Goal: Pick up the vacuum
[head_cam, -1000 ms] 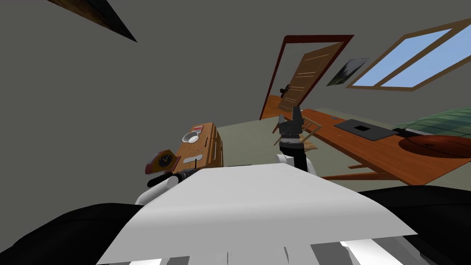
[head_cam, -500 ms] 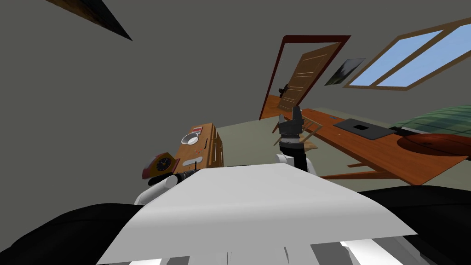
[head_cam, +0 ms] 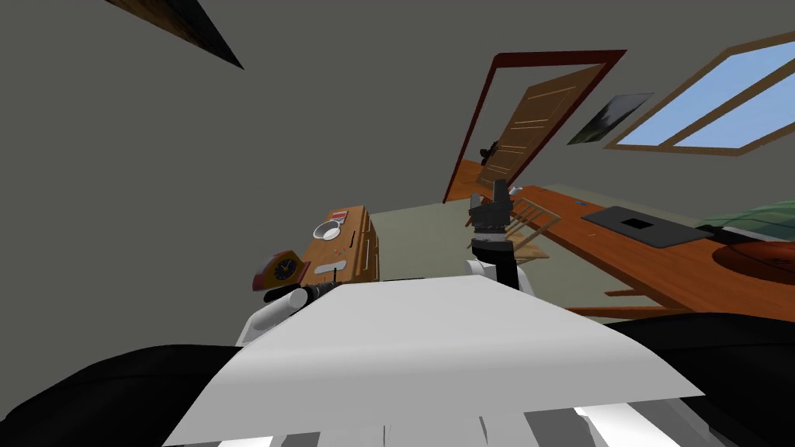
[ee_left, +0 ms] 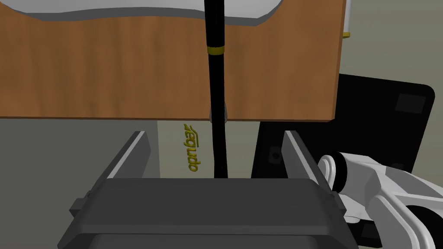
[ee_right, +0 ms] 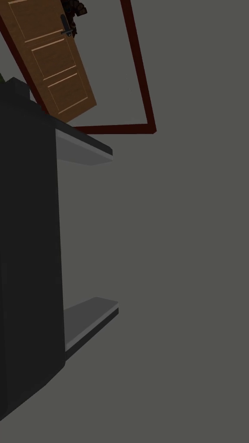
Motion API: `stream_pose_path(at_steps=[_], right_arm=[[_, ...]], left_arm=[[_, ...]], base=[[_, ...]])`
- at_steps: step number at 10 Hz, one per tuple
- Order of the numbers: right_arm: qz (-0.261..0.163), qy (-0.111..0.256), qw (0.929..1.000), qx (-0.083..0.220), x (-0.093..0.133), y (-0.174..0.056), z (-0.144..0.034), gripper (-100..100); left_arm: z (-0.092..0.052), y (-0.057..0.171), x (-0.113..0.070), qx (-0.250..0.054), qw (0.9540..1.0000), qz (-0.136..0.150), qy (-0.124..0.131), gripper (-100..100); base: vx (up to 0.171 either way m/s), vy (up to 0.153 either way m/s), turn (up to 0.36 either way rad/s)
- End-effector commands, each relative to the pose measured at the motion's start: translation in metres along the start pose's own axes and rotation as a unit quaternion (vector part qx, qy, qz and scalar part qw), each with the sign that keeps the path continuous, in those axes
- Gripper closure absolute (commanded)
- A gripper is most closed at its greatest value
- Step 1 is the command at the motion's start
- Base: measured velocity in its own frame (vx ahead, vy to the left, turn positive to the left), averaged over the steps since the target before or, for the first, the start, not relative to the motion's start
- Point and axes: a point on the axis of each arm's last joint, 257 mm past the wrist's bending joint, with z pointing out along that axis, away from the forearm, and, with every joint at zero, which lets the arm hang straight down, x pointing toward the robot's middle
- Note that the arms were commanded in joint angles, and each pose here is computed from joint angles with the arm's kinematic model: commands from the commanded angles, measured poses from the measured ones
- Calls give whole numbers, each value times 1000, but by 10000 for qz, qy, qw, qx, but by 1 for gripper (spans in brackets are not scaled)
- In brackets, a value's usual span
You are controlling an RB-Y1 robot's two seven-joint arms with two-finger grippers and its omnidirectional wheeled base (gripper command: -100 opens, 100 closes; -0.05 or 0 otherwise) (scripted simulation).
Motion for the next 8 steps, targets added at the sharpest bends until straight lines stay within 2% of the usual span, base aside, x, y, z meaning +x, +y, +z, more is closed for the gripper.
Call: stream_pose_path(at_steps=[1, 5, 7, 8], right_arm=[[0, 0, 10000, 0, 0, 0, 0, 0], [0, 0, 10000, 0, 0, 0, 0, 0], [1, 0, 10000, 0, 0, 0, 0, 0], [1, 0, 10000, 0, 0, 0, 0, 0]], left_arm=[[10, 12, 12, -75, 9999, 140, -1, -100], [32, 40, 45, -225, 9984, 518, 13, -100], [41, 53, 59, -280, 9970, 720, 5, -100], [37, 47, 54, -260, 9975, 650, 6, -100]], base=[[-4, 10, 171], [-4, 10, 198], [30, -36, 125], [14, -23, 33]])
